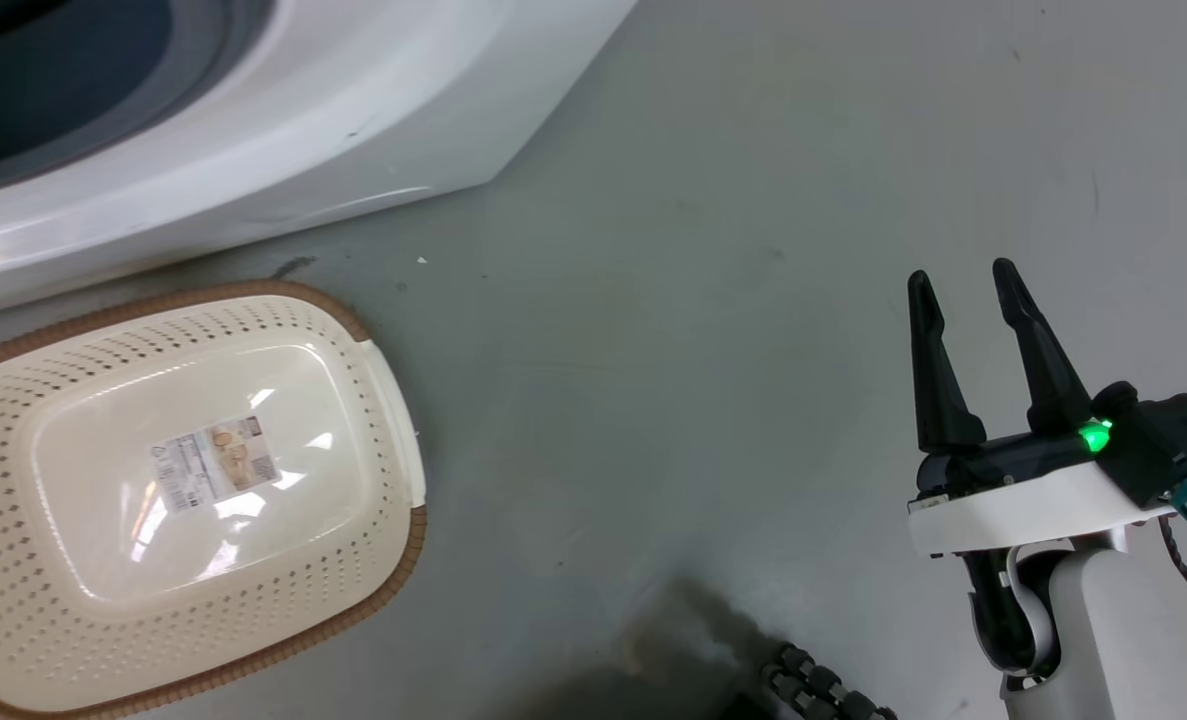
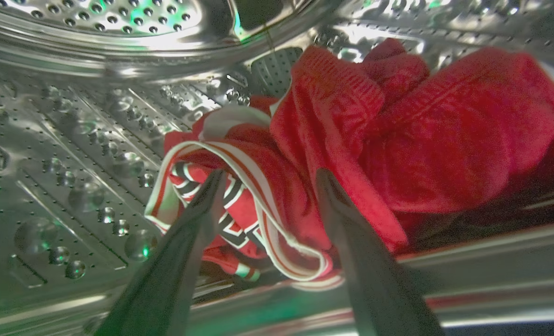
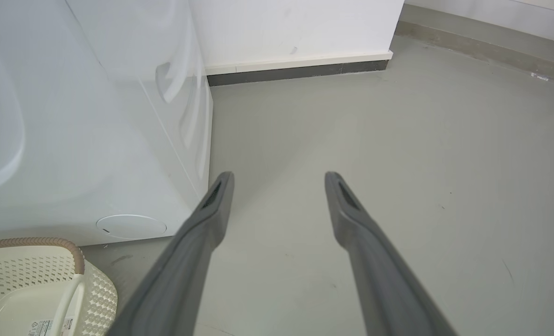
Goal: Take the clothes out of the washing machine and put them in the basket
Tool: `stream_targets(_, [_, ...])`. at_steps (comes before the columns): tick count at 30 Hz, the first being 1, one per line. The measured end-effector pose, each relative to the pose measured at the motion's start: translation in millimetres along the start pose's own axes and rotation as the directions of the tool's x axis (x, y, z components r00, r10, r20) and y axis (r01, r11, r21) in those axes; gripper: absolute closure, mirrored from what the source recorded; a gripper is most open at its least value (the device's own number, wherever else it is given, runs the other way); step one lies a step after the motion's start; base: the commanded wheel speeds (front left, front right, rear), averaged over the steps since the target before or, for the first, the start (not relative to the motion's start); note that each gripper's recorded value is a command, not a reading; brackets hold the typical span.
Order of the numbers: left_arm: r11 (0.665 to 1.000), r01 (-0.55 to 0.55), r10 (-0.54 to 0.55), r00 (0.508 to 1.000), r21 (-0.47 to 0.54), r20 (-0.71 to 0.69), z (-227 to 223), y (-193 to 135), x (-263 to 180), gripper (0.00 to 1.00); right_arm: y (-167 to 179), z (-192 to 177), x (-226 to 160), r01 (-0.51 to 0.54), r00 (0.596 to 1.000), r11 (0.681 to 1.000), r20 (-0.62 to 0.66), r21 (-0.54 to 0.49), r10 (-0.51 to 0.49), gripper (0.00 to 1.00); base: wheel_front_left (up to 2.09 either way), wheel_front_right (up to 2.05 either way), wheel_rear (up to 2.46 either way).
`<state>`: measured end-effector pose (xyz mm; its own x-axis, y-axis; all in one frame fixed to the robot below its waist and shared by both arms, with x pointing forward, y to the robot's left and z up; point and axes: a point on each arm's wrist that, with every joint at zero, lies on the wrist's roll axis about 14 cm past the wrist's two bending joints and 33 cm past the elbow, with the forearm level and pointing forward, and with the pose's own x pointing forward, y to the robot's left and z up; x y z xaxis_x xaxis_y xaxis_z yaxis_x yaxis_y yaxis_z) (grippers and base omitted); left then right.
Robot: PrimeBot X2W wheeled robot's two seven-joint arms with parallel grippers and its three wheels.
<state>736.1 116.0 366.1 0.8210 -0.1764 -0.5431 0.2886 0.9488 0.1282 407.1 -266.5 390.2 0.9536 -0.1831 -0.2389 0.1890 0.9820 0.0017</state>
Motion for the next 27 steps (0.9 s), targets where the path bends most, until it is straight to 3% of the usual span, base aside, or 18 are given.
stream_targets(8, [1.0, 0.0, 0.004, 0.965, 0.017, -0.263, -43, 1, 20, 0.0, -6, -10, 0, 0.022, 0.999, 1.0, -0.034, 0.005, -0.022, 0.0, 0.0, 0.0, 0.0])
stream_targets(13, [1.0, -0.006, 0.005, 0.945, -0.001, -0.327, -55, -4, 23, 0.0, -10, -13, -1, 0.035, 0.998, 0.999, -0.044, 0.009, -0.034, 0.0, 0.0, 0.0, 0.0])
stream_targets(14, [1.0, -0.009, 0.008, 0.945, 0.0, -0.326, -55, -4, 23, 0.1, -11, -13, -1, 0.037, 0.998, 0.999, -0.045, 0.009, -0.036, 0.0, 0.0, 0.0, 0.0])
stream_targets(15, [1.0, -0.014, 0.011, 0.944, -0.007, -0.33, -56, -4, 23, 0.57, -11, -13, -1, 0.039, 0.998, 0.999, -0.046, 0.008, -0.038, 0.0, 0.0, 0.0, 0.0])
stream_targets(16, [1.0, -0.016, 0.01, 0.941, -0.014, -0.337, -57, -5, 22, 0.86, -12, -13, -1, 0.04, 0.998, 0.999, -0.045, 0.007, -0.039, 0.0, 0.0, 0.0, 0.0])
stream_targets(17, [1.0, -0.018, 0.012, 0.942, -0.014, -0.336, -58, -5, 22, 1.0, -12, -13, -1, 0.041, 0.998, 0.999, -0.045, 0.007, -0.041, 0.0, 0.0, 0.0, 0.0])
stream_targets(27, [0.995, -0.092, 0.088, 0.985, -0.022, -0.15, -30, 6, 14, 1.0, -15, -8, 1, 0.048, 0.998, 0.999, -0.028, 0.004, -0.048, 0.0, 0.0, 0.0, 0.0])
